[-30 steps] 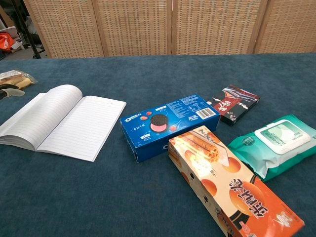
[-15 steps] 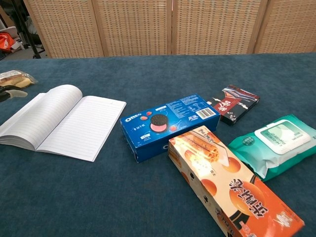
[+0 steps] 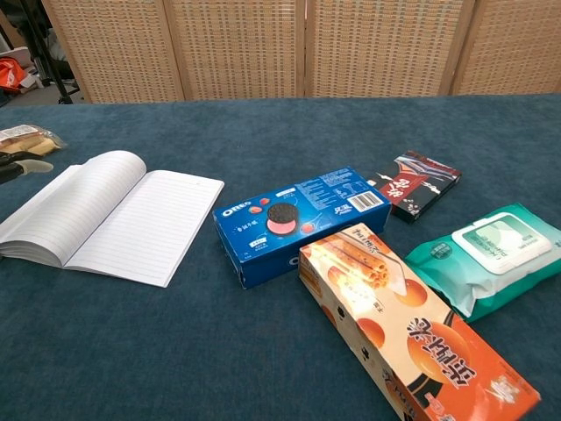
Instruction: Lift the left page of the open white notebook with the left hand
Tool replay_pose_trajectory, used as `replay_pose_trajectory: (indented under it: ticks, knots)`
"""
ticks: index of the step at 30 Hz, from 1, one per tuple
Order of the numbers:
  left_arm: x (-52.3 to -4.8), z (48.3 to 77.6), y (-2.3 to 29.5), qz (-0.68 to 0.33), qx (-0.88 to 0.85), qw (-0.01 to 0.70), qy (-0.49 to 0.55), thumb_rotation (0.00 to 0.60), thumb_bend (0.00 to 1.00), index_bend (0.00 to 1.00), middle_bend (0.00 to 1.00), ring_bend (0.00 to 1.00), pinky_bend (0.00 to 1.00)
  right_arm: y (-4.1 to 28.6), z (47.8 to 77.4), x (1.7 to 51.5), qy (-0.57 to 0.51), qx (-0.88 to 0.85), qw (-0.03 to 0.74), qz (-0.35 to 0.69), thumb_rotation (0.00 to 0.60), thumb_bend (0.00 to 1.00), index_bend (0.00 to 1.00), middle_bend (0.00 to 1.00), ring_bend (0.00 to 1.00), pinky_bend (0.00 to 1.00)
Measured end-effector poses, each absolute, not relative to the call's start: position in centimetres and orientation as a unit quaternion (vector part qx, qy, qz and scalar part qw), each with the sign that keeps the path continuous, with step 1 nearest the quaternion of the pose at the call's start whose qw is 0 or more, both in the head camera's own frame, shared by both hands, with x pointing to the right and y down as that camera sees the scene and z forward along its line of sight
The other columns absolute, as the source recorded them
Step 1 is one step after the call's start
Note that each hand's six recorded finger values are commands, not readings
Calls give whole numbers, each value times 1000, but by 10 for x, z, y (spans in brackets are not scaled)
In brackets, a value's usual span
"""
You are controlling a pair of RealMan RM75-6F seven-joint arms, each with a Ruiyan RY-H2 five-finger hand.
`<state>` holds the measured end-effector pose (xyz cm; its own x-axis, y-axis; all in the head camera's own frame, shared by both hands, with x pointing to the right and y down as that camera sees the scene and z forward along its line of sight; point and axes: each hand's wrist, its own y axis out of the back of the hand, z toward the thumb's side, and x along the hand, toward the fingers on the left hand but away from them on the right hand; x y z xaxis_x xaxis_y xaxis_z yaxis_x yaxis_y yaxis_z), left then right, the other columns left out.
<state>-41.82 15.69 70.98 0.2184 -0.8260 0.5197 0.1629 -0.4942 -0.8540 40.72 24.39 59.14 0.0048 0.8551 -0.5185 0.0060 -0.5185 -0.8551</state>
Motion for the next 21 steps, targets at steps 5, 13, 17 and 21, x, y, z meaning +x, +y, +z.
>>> replay_pose_trajectory:
  ticks: [5,13,17,21]
  knots:
    - [-417,709,158,-568,-653,429,258,600,36,0,0,0,0,244,592,407,-347,-619,345,614,600,53,0,0,0,0]
    - [-418,714,157,-575,-647,433,252,600,39,0,0,0,0,244,592,407,-348,-619,345,613,600,53,0,0,0,0]
    - [-417,717,157,-578,-642,439,248,600,52,0,0,0,0,244,592,407,-348,-619,346,613,600,53,0,0,0,0]
    - [-414,717,157,-575,-640,444,250,600,109,0,0,0,0,244,592,407,-348,-619,345,614,600,53,0,0,0,0]
